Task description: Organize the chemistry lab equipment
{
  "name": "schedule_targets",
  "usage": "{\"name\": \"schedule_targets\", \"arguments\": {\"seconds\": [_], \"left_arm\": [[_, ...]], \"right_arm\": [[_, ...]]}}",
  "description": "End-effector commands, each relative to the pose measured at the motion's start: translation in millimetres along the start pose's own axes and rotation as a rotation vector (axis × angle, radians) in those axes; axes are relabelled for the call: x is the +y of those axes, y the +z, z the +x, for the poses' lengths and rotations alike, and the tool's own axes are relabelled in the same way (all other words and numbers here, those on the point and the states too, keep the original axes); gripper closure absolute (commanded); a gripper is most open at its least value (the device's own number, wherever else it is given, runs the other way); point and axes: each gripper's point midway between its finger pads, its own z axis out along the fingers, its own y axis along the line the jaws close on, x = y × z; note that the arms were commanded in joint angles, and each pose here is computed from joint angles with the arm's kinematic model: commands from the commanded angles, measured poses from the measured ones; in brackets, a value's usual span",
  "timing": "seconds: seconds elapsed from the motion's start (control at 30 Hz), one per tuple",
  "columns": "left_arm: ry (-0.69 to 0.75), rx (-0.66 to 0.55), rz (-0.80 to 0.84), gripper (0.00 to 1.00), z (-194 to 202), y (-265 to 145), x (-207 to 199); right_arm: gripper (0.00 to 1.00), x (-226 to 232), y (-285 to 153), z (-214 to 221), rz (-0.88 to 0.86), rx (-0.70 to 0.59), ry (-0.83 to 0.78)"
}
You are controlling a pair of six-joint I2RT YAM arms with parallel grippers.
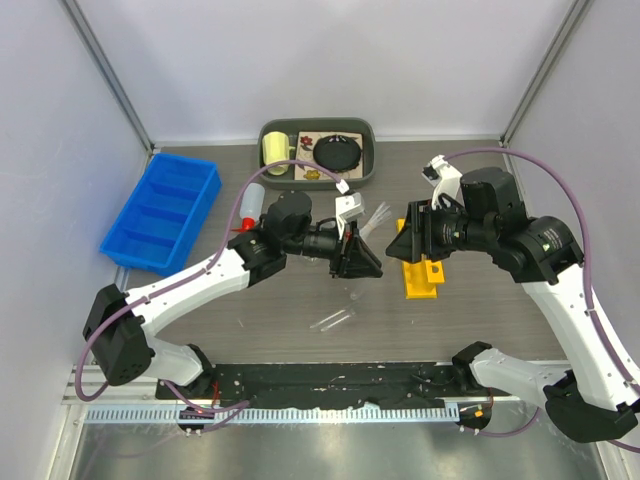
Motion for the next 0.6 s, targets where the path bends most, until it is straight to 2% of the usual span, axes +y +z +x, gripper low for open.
{"name": "schedule_targets", "arguments": {"seconds": [0.0,0.13,0.23,0.43,0.53,0.57], "left_arm": [[0.061,-0.061,0.034,0.9,-19,-7,-14],[0.06,-0.054,0.035,0.89,-16,-7,-14],[0.063,-0.056,0.028,0.9,-16,-7,-13],[0.066,-0.059,0.014,0.85,-19,-7,-11],[0.061,-0.068,0.004,0.77,-24,-8,-11],[0.058,-0.072,0.004,0.68,-27,-8,-12]], "right_arm": [[0.5,11,-7,-20,-0.028,-0.065,-0.03],[0.56,12,-6,-23,-0.03,-0.066,-0.029],[0.67,14,-3,-23,-0.039,-0.057,-0.024],[0.75,11,-2,-20,-0.034,-0.051,-0.024],[0.78,9,-1,-22,-0.023,-0.057,-0.026],[0.78,8,-1,-22,-0.017,-0.058,-0.025]]}}
